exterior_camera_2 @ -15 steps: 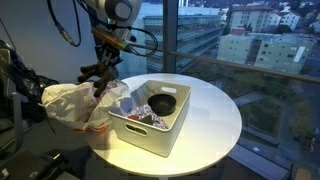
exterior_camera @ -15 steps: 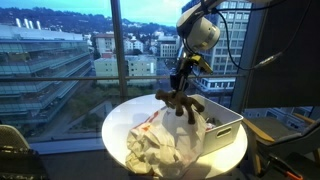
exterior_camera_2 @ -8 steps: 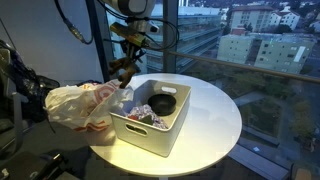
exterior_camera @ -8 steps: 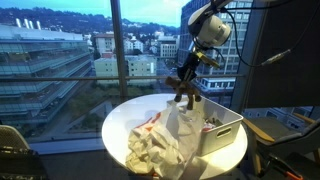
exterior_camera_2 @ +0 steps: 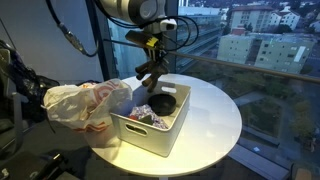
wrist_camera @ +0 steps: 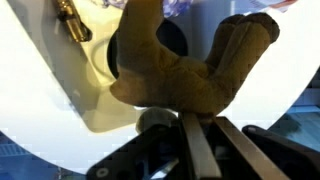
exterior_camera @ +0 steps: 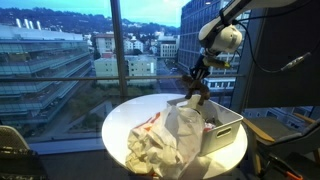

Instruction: Move the stuffed animal and white board eraser from the plastic bug to the white tub

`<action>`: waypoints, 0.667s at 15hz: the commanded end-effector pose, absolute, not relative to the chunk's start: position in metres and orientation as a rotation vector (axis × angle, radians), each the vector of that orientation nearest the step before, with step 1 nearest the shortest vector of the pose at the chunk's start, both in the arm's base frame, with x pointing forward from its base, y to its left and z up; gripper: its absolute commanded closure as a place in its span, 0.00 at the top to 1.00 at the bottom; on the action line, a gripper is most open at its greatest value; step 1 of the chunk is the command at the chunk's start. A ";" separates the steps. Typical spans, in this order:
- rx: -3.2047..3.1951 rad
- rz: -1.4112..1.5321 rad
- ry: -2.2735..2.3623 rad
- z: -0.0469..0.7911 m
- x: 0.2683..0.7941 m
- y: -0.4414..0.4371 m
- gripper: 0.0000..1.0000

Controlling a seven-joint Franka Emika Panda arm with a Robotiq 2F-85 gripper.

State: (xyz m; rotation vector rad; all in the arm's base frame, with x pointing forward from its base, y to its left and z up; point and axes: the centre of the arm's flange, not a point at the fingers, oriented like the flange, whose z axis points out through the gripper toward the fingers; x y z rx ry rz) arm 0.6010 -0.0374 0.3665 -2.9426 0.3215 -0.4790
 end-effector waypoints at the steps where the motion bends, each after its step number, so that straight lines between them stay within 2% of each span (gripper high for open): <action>1: -3.056 -0.595 0.382 0.334 0.583 -0.019 0.10; 4: -3.139 -0.636 0.325 0.307 0.572 0.001 0.12; 5: -3.166 -0.643 0.293 0.301 0.568 0.009 0.37; 7: -3.231 -0.682 0.222 0.293 0.562 0.020 0.40; 10: -3.316 -0.782 0.159 0.301 0.552 0.029 0.63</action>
